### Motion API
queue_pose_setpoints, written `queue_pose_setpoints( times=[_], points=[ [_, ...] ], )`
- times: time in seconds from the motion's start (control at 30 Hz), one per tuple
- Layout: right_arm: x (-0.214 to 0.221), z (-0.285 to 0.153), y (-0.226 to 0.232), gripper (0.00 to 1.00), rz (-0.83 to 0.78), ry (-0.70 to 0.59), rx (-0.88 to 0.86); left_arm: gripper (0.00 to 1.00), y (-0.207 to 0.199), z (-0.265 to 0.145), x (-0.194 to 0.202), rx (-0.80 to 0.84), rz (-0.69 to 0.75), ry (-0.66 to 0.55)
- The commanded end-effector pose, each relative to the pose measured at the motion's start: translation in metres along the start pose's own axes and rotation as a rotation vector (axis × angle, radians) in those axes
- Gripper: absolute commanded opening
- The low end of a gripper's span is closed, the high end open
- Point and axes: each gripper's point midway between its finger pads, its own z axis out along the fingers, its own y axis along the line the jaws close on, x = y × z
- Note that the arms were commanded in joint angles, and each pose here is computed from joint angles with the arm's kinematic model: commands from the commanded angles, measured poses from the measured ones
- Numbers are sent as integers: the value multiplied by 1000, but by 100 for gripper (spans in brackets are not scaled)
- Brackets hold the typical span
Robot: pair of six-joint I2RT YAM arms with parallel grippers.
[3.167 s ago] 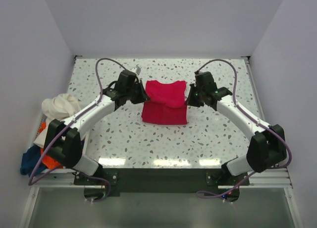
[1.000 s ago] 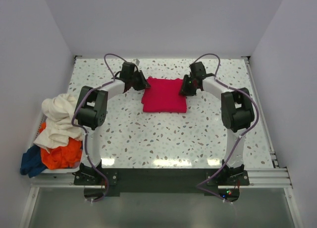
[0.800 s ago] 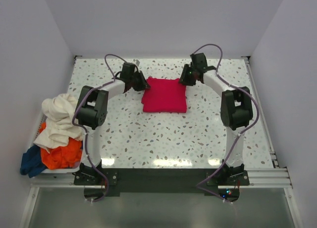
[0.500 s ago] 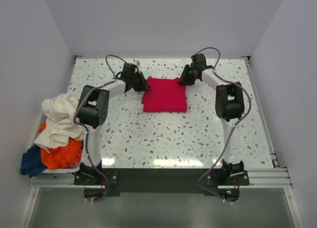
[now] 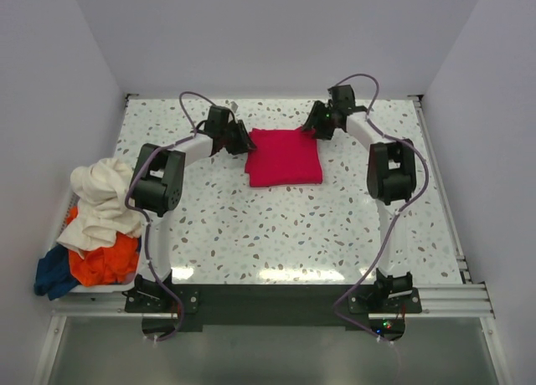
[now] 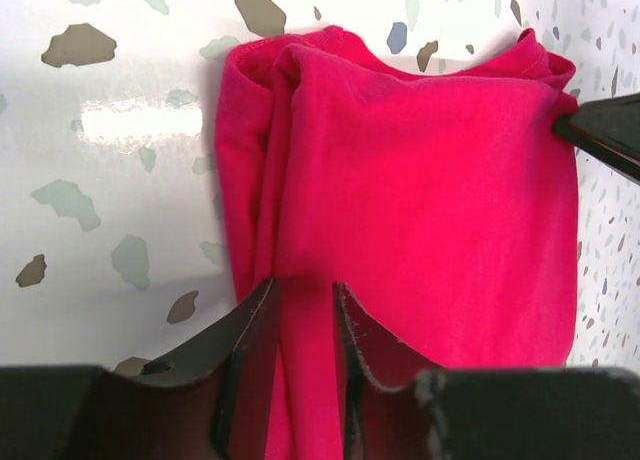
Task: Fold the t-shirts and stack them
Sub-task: Fold the tshirt, then neatly place the folded tshirt to the corner
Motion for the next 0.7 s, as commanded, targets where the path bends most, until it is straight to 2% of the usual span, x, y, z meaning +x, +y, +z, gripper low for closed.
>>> queue_pose_setpoints(
  times=[0.0, 0.1, 0.4, 0.67],
  points=[
    [-33, -60, 25, 56, -65, -103, -26, 34, -27, -14, -29, 76, 56, -64],
    [-18, -71, 12, 59, -89, -82, 27, 42, -40, -20, -38, 119, 66, -85],
    [26, -54, -26, 59, -134, 57, 97, 46, -72, -37, -54, 211, 82, -101],
    [49, -32, -37, 58, -182, 138, 91, 46, -89, -49, -53, 263, 84, -79]
  ],
)
